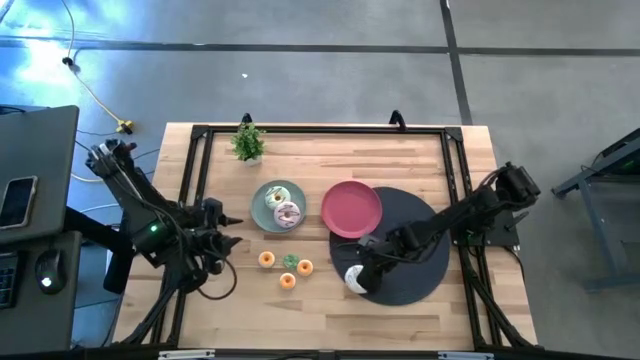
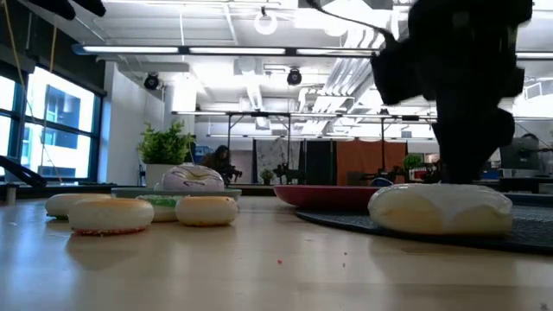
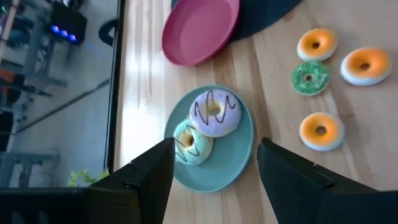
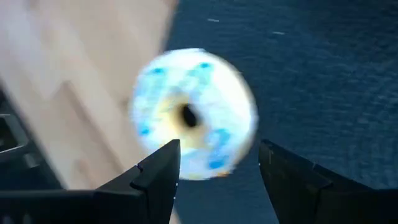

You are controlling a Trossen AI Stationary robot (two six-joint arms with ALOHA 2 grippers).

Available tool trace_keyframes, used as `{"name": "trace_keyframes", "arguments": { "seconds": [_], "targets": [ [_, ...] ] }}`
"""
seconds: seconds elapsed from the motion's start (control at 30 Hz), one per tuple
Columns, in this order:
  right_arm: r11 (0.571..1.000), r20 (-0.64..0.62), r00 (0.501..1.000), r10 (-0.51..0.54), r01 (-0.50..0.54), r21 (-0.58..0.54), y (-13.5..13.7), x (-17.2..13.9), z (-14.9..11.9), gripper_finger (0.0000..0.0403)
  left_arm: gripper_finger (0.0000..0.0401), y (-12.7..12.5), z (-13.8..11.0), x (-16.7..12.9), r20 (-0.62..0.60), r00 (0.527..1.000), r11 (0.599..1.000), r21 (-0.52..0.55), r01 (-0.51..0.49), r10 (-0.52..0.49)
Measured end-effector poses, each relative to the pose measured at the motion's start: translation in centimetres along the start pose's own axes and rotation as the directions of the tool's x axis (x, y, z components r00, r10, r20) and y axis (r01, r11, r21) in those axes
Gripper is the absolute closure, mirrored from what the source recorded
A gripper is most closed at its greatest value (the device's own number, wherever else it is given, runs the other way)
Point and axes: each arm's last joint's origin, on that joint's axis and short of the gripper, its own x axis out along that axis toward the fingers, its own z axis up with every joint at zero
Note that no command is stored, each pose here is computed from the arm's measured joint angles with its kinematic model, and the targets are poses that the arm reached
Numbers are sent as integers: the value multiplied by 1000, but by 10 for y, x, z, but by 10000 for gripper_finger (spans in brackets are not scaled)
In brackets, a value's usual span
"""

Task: Pick & Place donuts
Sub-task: Put the large white donut on the gray plate

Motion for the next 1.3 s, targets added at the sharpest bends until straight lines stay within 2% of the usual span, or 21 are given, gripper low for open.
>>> {"name": "trace_keyframes", "arguments": {
  "seconds": [0.2,0.37,0.5,0.63,0.83,0.9,0.97,1.03,1.13,1.23,1.3],
  "targets": [
    [999,6,999,-31,31,-5,-1,11,-1,197,183,5,3,8,-29,1000,999,33,4,-3],
    [1000,5,1000,26,-26,-16,4,33,1,197,183,5,10,11,-7,999,997,62,41,-41],
    [1000,8,1000,6,-6,2,2,35,1,204,183,4,11,11,-5,999,996,76,54,-54],
    [1000,17,1000,-3,3,2,1,30,2,254,183,4,10,11,-8,999,995,79,53,-53],
    [1000,26,999,28,-28,2,3,22,4,373,183,5,8,11,-26,998,994,99,50,-48],
    [998,45,997,68,-68,-4,7,12,5,389,183,5,8,11,-30,998,993,102,50,-47],
    [992,92,988,123,-125,19,12,-2,9,385,183,5,8,11,-30,998,993,102,50,-48],
    [986,172,973,155,-162,29,20,-19,19,378,183,5,8,11,-29,999,994,101,49,-46],
    [983,311,933,180,-180,-29,31,-41,50,382,183,7,7,10,-21,999,995,95,39,-37],
    [984,395,901,177,-152,-95,38,-48,90,393,183,12,7,7,7,1000,997,75,18,-19],
    [989,414,899,146,-117,-94,39,-44,117,393,183,17,5,4,21,1000,998,64,2,-3]
  ]
}}
